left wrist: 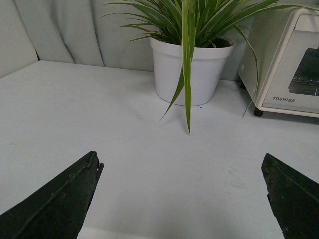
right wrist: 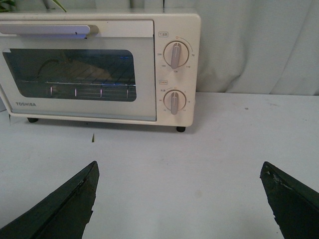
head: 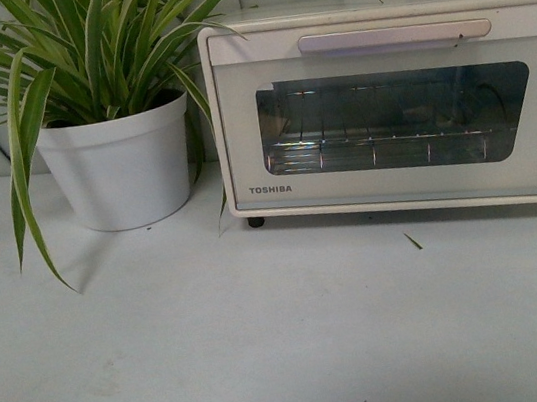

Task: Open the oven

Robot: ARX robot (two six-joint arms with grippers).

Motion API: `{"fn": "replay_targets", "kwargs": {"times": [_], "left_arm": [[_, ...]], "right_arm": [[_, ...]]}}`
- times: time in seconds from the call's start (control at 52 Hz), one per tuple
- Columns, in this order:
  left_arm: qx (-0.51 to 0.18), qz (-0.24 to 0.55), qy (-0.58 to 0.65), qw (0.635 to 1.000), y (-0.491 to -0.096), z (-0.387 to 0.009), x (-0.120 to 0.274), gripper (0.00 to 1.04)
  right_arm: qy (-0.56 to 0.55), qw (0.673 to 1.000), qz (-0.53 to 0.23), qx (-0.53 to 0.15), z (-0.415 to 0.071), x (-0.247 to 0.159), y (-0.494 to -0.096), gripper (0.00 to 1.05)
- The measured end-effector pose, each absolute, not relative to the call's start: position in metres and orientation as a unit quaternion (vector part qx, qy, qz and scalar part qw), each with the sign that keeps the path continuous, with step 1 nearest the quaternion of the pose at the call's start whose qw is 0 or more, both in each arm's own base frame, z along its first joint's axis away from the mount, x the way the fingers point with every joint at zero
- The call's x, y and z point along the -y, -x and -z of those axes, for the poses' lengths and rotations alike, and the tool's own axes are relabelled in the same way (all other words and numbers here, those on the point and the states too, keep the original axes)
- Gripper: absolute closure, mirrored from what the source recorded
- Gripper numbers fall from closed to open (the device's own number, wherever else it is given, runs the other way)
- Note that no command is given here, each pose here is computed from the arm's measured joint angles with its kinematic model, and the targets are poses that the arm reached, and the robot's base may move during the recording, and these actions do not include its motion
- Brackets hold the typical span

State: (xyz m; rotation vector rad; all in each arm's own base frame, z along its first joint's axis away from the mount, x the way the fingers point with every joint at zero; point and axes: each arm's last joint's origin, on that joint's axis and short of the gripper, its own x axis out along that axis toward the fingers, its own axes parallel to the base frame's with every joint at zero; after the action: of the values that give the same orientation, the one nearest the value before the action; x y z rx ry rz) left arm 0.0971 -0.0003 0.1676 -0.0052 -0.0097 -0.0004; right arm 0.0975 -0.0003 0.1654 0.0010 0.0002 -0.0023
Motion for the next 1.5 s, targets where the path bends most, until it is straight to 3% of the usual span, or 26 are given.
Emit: {"fn": "replay_targets", "kwargs": {"times": [0.788,0.885,0.981,1.25,1.5], "left_arm": [[0.005,0.0,0.003,1.0,-0.097,-0.168,0.0,0.06],[-0.064,-0.039,0.063,0.995,-0.1,-0.163,0.002,0.06],[-0.118,-0.008,0.153,0.981,-0.109,-0.166,0.011,0.06],[-0.185,0.076,0.332,0.922,-0.157,-0.191,0.051,0.06],[-0.233,0.112,0.395,0.881,-0.206,-0.19,0.106,0.06]], "right_arm": [[0.0,1.0,0.001,0.0,-0.165,0.0,-0.097,0.09],[-0.001,1.0,0.001,0.0,-0.165,0.0,-0.097,0.09],[0.0,1.0,0.001,0.0,-0.165,0.0,-0.097,0.09],[0.0,1.0,0.001,0.0,-0.165,0.0,-0.097,0.09],[0.0,1.0,0.001,0.0,-0.165,0.0,-0.097,0.09]]}}
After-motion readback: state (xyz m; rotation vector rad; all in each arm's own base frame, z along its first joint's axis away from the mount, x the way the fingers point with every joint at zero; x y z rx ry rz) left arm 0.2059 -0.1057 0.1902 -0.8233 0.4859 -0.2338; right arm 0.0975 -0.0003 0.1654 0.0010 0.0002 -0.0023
